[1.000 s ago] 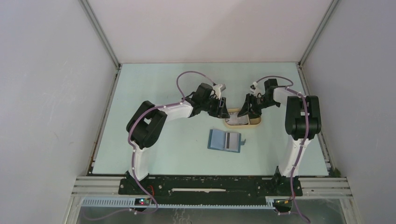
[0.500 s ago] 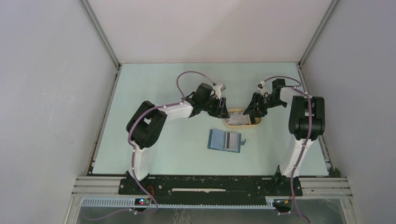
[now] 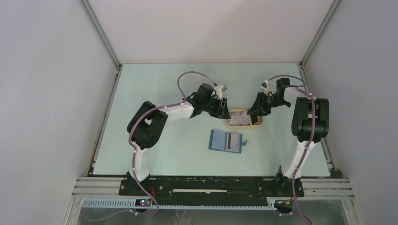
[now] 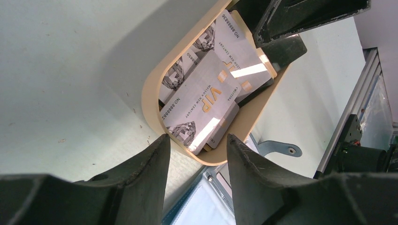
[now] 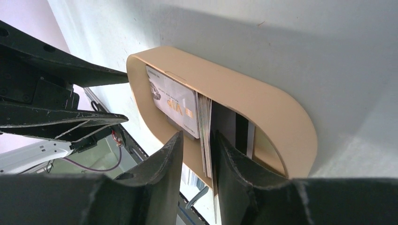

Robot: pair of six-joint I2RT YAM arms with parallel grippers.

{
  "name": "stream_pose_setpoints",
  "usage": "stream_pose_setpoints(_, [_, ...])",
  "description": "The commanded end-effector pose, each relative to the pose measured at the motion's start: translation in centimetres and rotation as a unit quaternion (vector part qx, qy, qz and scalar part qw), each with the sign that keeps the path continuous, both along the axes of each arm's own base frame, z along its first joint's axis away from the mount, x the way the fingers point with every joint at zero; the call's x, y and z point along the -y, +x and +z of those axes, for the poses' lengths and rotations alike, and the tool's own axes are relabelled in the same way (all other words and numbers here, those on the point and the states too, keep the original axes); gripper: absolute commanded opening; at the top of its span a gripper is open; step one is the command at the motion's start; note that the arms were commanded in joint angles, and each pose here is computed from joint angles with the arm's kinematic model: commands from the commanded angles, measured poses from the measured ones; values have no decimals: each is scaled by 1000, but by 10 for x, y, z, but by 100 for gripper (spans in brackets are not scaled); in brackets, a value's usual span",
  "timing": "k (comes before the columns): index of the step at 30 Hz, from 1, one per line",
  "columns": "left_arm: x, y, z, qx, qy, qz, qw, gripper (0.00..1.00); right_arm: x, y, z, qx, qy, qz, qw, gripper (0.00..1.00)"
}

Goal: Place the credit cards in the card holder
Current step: Pick up the credit card from the storage box.

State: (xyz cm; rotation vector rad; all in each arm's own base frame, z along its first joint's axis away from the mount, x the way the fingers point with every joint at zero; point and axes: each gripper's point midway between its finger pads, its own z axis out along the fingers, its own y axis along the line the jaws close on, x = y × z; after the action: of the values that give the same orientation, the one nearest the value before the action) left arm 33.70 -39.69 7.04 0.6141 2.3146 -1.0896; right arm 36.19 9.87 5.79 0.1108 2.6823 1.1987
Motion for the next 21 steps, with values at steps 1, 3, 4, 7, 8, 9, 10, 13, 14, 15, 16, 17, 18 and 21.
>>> stream_pose_setpoints(1, [13, 5, 22, 25, -20, -17, 999, 52, 8, 9, 23, 37, -13, -4, 999, 37])
stream_pose_setpoints(3, [13, 6, 22, 26, -20, -17, 999, 52, 10, 9, 22, 35, -17, -7, 999, 36])
stream_pose_setpoints(4, [13, 5, 22, 25, -20, -18, 999, 53, 11, 10, 22, 35, -17, -8, 999, 35])
stream_pose_setpoints(7, [12, 5, 22, 25, -20, -17, 999, 52, 15, 11, 21, 34, -20, -14, 999, 30])
stream_pose_setpoints(8, [12, 5, 22, 25, -20, -17, 999, 53, 17, 11, 20, 33, -23, -16, 999, 25])
stream_pose_setpoints(9, [12, 5, 22, 24, -20, -18, 999, 52, 18, 11, 20, 33, -25, -18, 999, 20])
stream_pose_setpoints(10, [12, 5, 22, 25, -20, -18, 999, 52, 19, 11, 20, 33, -27, -20, 999, 15])
stream_pose_setpoints(13, [12, 5, 23, 27, -20, -18, 999, 52, 24, 13, 21, 37, -39, -25, 998, 7])
stream_pose_setpoints(14, [11, 5, 24, 29, -20, -18, 999, 52, 26, 13, 22, 41, -43, -26, 998, 5])
stream_pose_setpoints(15, [10, 5, 26, 33, -22, -17, 999, 53, 28, 14, 23, 44, -48, -27, 997, 4])
stream_pose_setpoints(16, [9, 5, 26, 35, -23, -16, 999, 53, 30, 14, 25, 48, -52, -29, 997, 3])
stream_pose_setpoints(17, [9, 5, 29, 40, -27, -16, 999, 53, 31, 14, 27, 53, -56, -30, 997, 2])
stream_pose_setpoints(18, [9, 5, 32, 44, -31, -15, 998, 53, 33, 15, 29, 58, -60, -32, 996, 2])
stream_pose_setpoints(21, [7, 4, 38, 57, -41, -14, 997, 56, 38, 15, 35, 69, -71, -37, 994, 1])
